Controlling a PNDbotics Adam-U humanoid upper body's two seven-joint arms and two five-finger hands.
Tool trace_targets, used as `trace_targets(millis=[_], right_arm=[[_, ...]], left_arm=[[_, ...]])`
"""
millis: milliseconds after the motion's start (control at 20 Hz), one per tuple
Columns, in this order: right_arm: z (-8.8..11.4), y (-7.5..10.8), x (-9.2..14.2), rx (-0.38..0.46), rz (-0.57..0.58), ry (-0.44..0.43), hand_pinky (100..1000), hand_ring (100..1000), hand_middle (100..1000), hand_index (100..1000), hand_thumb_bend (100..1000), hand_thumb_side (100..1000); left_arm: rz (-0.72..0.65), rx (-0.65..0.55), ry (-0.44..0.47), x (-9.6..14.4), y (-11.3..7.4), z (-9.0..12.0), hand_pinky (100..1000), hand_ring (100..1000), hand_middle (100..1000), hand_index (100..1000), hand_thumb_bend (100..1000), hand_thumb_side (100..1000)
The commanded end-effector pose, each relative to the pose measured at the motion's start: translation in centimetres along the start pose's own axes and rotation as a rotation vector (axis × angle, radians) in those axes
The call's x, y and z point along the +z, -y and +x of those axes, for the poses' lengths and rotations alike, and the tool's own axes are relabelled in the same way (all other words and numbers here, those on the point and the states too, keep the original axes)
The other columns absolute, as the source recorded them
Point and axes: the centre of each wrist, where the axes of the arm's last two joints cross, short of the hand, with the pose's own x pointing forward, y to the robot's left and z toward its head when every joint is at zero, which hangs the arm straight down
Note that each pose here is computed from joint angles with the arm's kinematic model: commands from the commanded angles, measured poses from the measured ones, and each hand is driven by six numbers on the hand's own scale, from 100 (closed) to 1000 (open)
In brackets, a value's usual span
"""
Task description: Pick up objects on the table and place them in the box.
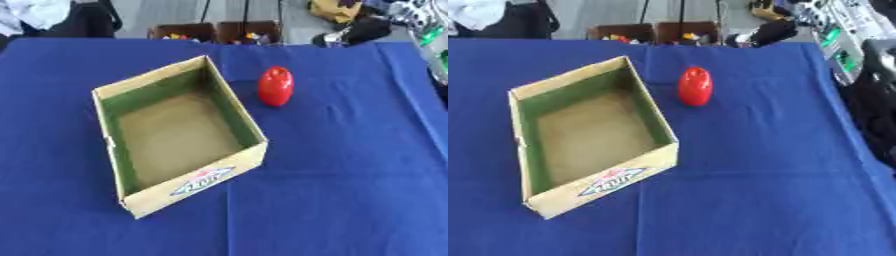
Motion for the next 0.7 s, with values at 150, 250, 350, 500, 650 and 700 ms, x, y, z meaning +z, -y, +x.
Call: trace_targets(millis=[150,250,350,500,650,700], right_arm=[[0.7,1.2,-0.3,-0.089,0.03,0.047,796,863,877,986,709,597],[1.3,1.1,-0.6,-0.111,0.054,0.055,794,857,863,986,708,569],[1.9,1.0,-0.9,-0.122,0.068,0.058,807,871,882,989,703,515],[2.7,0.6,-1.3,-0.142,0.092,0.069,811,880,896,989,680,444],[3.2,0.2,-1.7,-0.167,0.116,0.073,807,875,896,987,666,397],[3.4,0.0,-1.8,-0.179,0.124,0.075,809,867,889,986,653,347]], left_arm=[[-0.012,0.005,0.037,-0.9,-0.1,0.6,695,873,875,960,100,1000],[-0.011,0.006,0.036,-0.8,0.0,0.6,695,873,875,959,100,1000],[-0.011,0.008,0.035,-0.8,0.0,0.6,695,873,874,957,100,1000],[-0.01,0.011,0.033,-0.8,0.0,0.6,695,872,874,954,100,1000],[-0.01,0.013,0.033,-0.9,0.1,0.6,695,872,873,952,100,1000],[-0.008,0.013,0.032,-0.9,0.1,0.7,695,873,873,950,100,1000]])
